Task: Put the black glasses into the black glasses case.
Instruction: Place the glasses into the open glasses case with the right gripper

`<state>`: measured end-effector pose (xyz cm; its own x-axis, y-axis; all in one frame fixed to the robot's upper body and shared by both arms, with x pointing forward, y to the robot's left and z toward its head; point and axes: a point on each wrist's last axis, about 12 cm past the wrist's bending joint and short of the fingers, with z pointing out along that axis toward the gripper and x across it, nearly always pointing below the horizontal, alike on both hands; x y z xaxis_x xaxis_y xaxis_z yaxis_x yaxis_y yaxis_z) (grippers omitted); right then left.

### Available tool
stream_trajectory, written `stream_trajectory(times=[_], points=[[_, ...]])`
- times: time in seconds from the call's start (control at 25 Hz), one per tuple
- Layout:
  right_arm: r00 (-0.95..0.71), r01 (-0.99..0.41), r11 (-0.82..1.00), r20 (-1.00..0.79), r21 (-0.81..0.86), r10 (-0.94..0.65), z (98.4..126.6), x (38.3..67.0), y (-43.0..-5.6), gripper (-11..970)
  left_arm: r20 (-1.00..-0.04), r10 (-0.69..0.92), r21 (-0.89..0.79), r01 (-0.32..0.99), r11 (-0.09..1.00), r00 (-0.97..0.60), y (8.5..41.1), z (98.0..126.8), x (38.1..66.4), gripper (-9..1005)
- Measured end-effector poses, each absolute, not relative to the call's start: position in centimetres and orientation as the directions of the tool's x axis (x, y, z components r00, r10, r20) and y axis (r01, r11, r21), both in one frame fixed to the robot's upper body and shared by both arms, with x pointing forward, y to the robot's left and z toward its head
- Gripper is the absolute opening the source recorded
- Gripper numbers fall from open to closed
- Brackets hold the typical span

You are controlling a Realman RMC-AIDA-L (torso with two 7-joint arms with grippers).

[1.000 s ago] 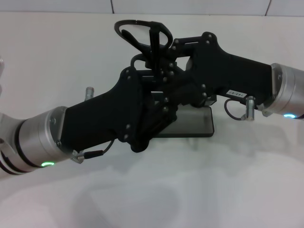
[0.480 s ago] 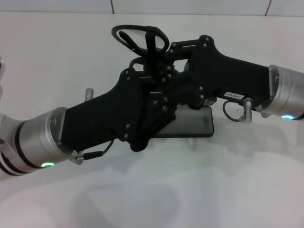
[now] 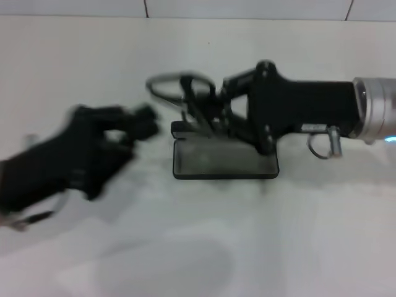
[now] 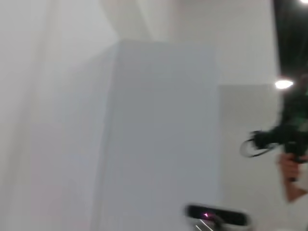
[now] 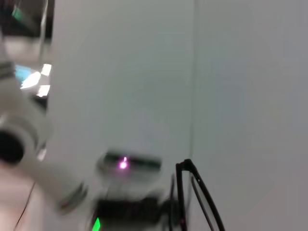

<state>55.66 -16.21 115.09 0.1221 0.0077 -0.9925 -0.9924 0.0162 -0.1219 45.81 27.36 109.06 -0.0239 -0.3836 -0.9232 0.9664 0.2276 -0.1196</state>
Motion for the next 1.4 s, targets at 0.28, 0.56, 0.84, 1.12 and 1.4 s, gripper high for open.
stream_trajectory(times=[0.28,0.56,0.84,1.12,1.4], points=[[0.105,-0.993,-0.003,-0.887,-0.116,-0.449,116.9,54.1,-15.6,153,-0.922,-0.379,-0.104,0.894,0.437,0.078,33.7,109.5,43.4,147],[0.134,-0.974,0.018,-0.641,-0.225,-0.756,117.0,52.8,-12.7,156,-0.917,-0.382,-0.088,0.88,0.467,0.111,34.6,109.8,43.0,147],[0.204,-0.939,-0.011,-0.528,-0.345,-0.824,116.8,52.8,-9.3,158,-0.916,-0.388,-0.086,0.889,0.45,0.107,33.9,109.9,43.6,147],[0.222,-0.9,0.01,-0.477,-0.435,-0.85,116.5,52.9,-7.9,161,-0.915,-0.391,-0.091,0.888,0.452,0.105,33.8,109.8,43.6,147],[0.216,-0.882,0.023,-0.445,-0.471,-0.869,115.3,52.9,-7.8,163,-0.912,-0.397,-0.095,0.888,0.451,0.104,33.6,109.7,43.6,148]])
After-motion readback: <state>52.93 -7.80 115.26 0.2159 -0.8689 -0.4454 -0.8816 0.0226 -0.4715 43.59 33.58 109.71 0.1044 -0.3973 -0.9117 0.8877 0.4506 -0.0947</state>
